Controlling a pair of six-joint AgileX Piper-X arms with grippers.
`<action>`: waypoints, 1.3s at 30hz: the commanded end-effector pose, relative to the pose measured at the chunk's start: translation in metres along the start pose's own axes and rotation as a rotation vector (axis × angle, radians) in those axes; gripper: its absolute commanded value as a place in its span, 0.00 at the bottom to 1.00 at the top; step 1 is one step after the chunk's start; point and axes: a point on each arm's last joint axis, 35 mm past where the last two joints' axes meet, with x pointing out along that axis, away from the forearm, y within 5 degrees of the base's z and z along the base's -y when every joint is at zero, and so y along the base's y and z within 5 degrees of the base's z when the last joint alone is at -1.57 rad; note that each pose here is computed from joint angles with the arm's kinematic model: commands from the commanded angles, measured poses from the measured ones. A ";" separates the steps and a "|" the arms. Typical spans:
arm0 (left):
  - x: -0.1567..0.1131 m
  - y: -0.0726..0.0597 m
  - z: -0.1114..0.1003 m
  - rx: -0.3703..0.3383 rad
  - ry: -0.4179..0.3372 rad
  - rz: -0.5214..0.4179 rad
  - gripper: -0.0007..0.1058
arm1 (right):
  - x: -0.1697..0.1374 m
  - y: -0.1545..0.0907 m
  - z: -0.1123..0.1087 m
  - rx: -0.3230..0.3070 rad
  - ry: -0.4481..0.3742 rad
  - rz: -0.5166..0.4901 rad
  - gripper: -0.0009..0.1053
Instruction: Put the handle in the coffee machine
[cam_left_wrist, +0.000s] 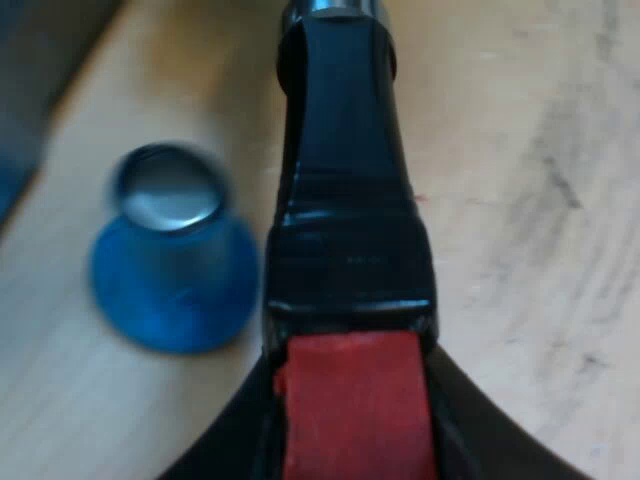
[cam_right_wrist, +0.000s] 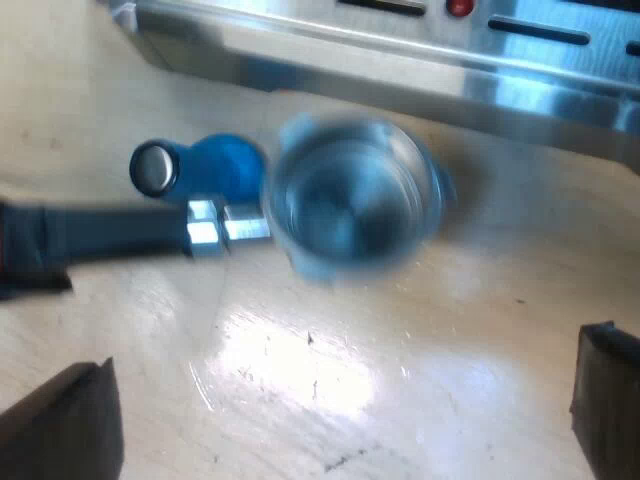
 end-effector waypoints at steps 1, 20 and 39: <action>-0.006 0.004 0.001 0.005 -0.054 -0.003 0.01 | -0.019 0.014 -0.007 -0.002 -0.056 -0.056 0.87; -0.026 0.010 0.035 0.083 -0.138 0.042 0.01 | -0.024 0.084 -0.058 -0.086 -0.438 -0.347 0.87; -0.055 0.032 0.038 0.082 -0.262 0.173 0.01 | 0.011 0.099 -0.050 -0.051 -0.562 -0.455 0.87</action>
